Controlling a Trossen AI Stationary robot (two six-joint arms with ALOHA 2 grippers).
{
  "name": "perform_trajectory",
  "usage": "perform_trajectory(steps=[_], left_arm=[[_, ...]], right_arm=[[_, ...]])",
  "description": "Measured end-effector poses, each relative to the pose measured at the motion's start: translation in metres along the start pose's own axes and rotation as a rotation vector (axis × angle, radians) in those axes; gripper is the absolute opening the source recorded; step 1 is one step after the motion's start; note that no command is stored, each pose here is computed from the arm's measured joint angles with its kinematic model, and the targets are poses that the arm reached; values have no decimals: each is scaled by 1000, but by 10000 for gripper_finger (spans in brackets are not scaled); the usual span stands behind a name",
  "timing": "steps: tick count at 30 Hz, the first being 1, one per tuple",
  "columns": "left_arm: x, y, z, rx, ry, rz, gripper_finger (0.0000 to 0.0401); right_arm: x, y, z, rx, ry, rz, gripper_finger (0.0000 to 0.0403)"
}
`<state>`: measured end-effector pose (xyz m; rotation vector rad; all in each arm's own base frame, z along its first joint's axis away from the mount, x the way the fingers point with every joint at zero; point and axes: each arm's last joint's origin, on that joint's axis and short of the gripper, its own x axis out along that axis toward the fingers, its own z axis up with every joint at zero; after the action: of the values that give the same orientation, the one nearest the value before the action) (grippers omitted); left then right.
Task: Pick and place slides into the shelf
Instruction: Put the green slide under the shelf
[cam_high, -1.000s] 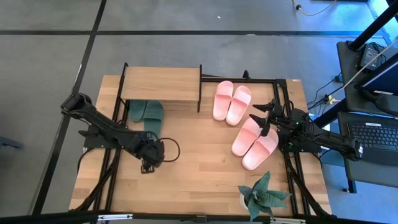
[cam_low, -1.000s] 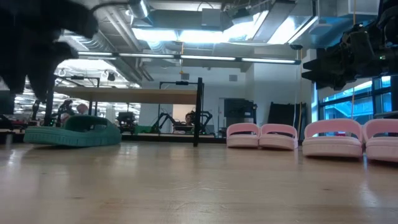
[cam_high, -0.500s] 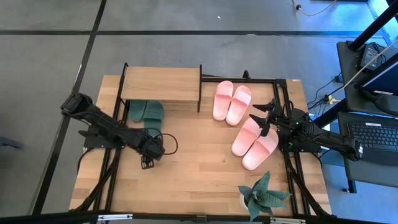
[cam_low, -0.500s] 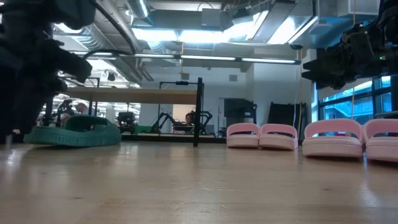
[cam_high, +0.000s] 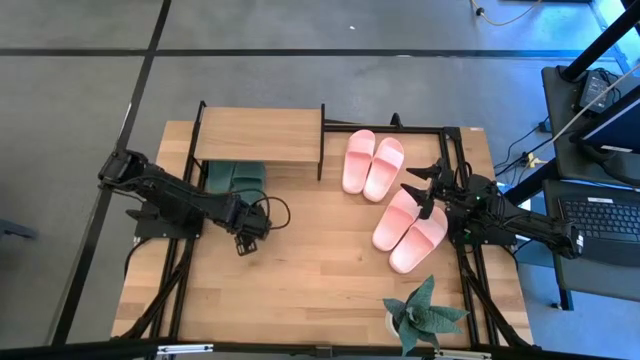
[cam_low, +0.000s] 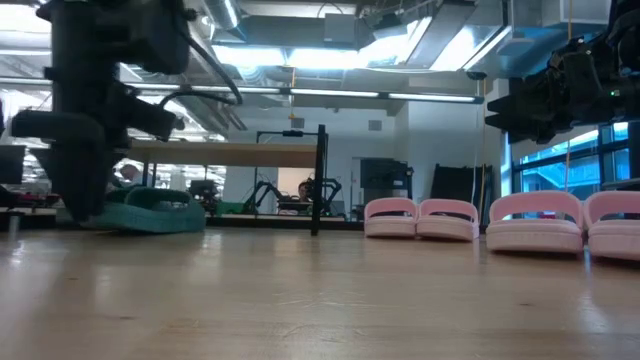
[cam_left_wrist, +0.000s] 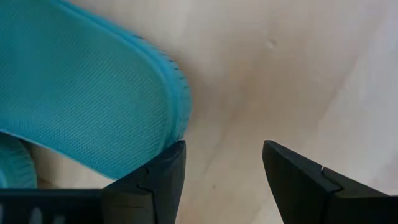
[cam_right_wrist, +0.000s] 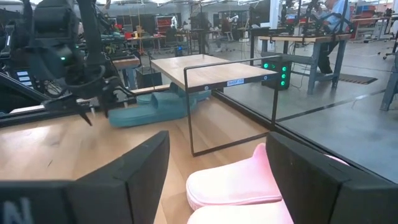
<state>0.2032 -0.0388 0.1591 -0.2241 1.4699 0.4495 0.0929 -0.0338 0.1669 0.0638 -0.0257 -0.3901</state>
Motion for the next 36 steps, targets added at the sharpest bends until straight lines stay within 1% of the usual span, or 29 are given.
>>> perform_trajectory(steps=[8,11,15,21,27,31,36], left_arm=[[4,23,14,-177,8,25,204],[6,31,18,-204,12,35,204],[7,42,23,-246,-4,79,204],[10,57,28,-322,7,91,204],[11,67,31,-343,16,96,204],[11,67,31,-321,16,97,204],[12,70,32,-326,8,119,204]], right_arm=[[0,0,0,0,0,0,268],[0,0,0,0,0,0,268],[0,0,0,0,0,0,268],[0,0,0,0,0,0,268],[0,0,0,0,0,0,268],[0,0,0,0,0,0,268],[0,0,0,0,0,0,268]])
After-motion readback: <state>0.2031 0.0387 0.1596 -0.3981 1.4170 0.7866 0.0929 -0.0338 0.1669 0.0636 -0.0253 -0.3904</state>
